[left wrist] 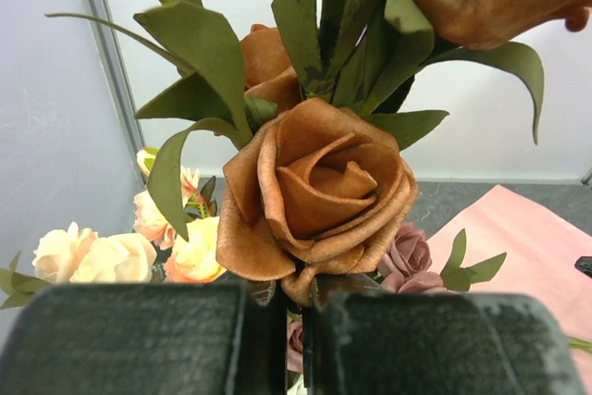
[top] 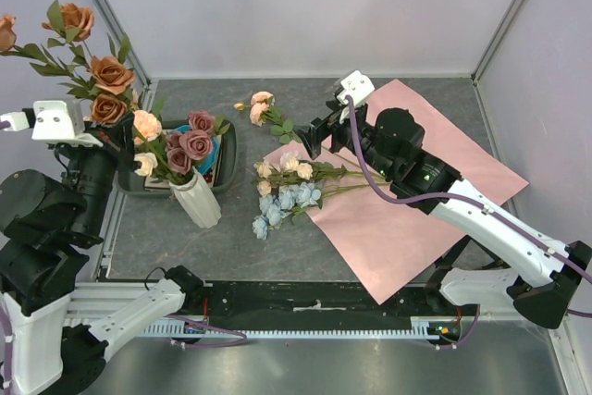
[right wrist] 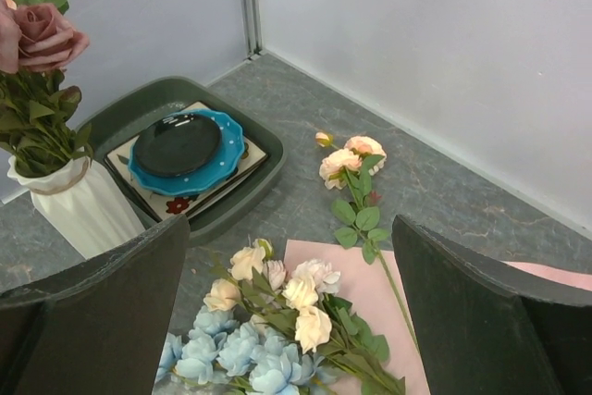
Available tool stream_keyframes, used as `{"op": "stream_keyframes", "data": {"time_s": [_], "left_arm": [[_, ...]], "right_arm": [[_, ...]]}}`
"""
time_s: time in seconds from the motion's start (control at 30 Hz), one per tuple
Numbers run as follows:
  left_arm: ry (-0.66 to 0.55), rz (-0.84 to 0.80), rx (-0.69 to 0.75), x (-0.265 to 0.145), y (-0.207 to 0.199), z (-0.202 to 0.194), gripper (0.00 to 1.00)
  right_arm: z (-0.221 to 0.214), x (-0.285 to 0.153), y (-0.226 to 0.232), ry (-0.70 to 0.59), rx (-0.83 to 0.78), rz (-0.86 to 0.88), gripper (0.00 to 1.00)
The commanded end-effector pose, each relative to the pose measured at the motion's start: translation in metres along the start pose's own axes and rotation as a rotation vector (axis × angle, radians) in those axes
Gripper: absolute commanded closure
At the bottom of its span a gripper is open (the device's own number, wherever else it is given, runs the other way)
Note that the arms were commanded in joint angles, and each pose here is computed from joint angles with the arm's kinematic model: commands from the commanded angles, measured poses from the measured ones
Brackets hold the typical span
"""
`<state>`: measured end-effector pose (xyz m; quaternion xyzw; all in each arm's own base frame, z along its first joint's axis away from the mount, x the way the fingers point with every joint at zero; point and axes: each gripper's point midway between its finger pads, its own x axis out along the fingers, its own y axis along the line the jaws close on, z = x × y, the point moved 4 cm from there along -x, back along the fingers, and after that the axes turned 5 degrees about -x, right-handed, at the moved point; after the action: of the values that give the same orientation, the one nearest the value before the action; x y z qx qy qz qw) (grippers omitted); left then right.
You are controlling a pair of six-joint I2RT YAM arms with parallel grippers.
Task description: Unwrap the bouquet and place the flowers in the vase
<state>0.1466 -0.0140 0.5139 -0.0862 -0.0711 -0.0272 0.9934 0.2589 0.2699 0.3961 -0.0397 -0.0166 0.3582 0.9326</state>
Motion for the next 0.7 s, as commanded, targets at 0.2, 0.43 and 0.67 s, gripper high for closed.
{"op": "stream_keyframes", "data": {"time_s": [0.2, 0.43, 0.67], "left_arm": [[0.042, 0.118, -0.049, 0.010, 0.009, -0.047, 0.98], [0.047, 0.198, -0.101, 0.006, 0.022, -0.094, 0.98], [0.070, 0.277, -0.122, 0.002, 0.036, -0.157, 0.98]], "right_arm": [[0.000, 0.001, 0.000, -0.013, 0.027, -0.004, 0.02], [-0.003, 0.001, 0.002, -0.007, 0.030, 0.002, 0.02], [-0.011, 0.002, 0.002, 0.012, 0.036, 0.000, 0.02]]}}
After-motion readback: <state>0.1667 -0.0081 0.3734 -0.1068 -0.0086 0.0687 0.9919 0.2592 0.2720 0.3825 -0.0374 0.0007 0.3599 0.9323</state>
